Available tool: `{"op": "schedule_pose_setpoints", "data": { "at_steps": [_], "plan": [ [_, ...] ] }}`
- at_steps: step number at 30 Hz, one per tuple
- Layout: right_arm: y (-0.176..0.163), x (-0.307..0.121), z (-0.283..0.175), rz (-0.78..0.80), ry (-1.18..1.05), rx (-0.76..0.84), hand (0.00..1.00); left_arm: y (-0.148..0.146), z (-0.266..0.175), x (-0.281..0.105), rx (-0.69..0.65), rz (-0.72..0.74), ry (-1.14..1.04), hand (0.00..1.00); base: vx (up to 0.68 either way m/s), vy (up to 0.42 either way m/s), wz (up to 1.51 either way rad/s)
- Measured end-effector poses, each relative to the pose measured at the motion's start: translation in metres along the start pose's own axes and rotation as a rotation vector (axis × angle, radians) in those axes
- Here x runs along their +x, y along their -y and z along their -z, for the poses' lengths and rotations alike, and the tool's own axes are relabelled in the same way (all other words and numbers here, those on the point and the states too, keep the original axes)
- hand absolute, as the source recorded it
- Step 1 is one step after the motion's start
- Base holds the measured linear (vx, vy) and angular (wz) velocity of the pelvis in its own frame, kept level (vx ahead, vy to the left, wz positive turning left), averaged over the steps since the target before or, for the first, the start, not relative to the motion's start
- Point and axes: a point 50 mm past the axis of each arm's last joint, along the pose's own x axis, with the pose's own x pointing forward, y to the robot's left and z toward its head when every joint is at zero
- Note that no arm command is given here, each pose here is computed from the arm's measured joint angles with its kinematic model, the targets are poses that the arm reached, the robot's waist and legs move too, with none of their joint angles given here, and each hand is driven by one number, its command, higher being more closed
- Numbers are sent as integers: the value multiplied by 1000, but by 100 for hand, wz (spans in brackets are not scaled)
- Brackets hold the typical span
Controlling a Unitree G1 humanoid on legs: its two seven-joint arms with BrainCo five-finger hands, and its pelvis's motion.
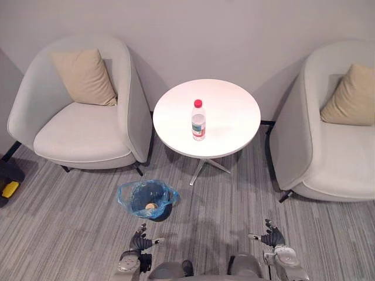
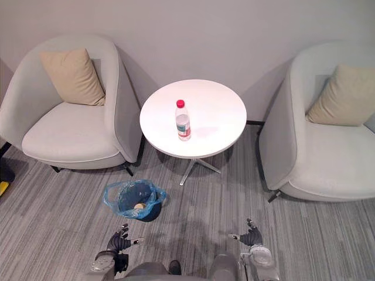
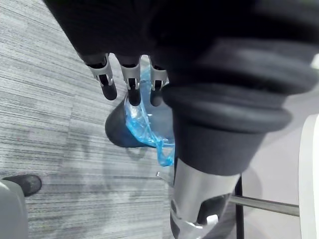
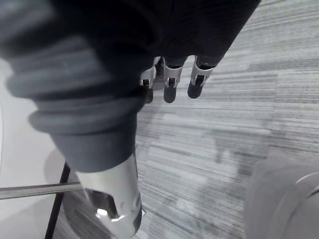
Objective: Gather rubbish on tea table into small bin, then transfer packed bag to large trash can.
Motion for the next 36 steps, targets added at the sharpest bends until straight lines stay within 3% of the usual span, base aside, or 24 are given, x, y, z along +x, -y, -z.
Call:
{"op": "schedule_pose_setpoints", "data": {
  "at_steps": [14,32,36],
  "plan": [
    [6,-8,18,41,-47,32,0,24,-7,3,-34,53,6,0,254,-188,39],
    [6,-4,7,51,-14,48,0,7,4,2,39,32,-34,0,74,19,-3],
    [9,-6,-11,60,77,46,0,2,7,1,45,21,-43,0,-40,-22,-10]
  ]
}}
